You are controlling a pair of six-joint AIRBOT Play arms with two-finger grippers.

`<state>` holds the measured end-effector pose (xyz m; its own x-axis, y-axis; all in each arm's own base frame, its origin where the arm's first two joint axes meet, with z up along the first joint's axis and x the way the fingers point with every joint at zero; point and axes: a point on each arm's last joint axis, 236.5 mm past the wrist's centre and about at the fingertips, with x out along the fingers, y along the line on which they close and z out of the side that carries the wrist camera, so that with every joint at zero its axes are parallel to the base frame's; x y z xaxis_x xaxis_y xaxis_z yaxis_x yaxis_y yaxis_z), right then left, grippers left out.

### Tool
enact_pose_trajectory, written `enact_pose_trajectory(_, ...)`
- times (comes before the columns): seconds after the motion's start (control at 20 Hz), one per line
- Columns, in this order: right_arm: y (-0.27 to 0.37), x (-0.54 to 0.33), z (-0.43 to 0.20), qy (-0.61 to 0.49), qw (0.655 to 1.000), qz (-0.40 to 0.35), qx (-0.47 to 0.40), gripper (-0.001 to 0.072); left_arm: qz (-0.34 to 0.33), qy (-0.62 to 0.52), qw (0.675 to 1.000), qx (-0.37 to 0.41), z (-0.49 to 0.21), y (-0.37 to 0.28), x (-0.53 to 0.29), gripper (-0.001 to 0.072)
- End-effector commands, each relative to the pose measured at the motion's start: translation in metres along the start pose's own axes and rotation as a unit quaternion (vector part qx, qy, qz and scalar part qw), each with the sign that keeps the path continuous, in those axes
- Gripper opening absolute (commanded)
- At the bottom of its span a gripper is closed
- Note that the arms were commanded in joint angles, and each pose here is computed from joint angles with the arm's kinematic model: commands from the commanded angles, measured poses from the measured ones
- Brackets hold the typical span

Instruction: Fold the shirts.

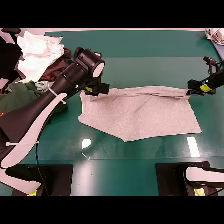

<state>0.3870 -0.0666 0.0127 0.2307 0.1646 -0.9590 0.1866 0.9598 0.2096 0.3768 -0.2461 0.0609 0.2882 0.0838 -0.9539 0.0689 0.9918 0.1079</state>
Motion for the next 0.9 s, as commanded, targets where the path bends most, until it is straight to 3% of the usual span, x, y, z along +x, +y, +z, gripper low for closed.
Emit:
enact_pose_trajectory(0.0,-0.001,-0.008,-0.002,-0.009,1.0,-0.003,-0.006,0.0012,0.01,0.015,1.0,0.016,-0.009,0.007,-0.005,0.0026)
enact_pose_trajectory(0.55,-0.001,-0.017,0.0,-0.021,0.999,-0.009,-0.033,0.0015,0.006,0.069,0.997,0.036,-0.043,-0.001,0.019,0.0026)
enact_pose_trajectory(0.6,-0.006,-0.017,-0.001,-0.019,0.999,-0.02,-0.035,0.0026,0.005,0.068,0.997,0.039,-0.044,-0.003,0.018,0.0026)
enact_pose_trajectory(0.7,-0.01,-0.017,-0.005,-0.01,0.999,-0.027,-0.037,0.0166,0.002,0.068,0.997,0.042,-0.046,-0.007,0.017,0.0026)
enact_pose_trajectory(0.85,-0.008,-0.023,-0.007,-0.012,0.999,-0.027,-0.039,0.0166,0.005,0.078,0.996,0.043,-0.05,-0.005,0.016,0.0026)
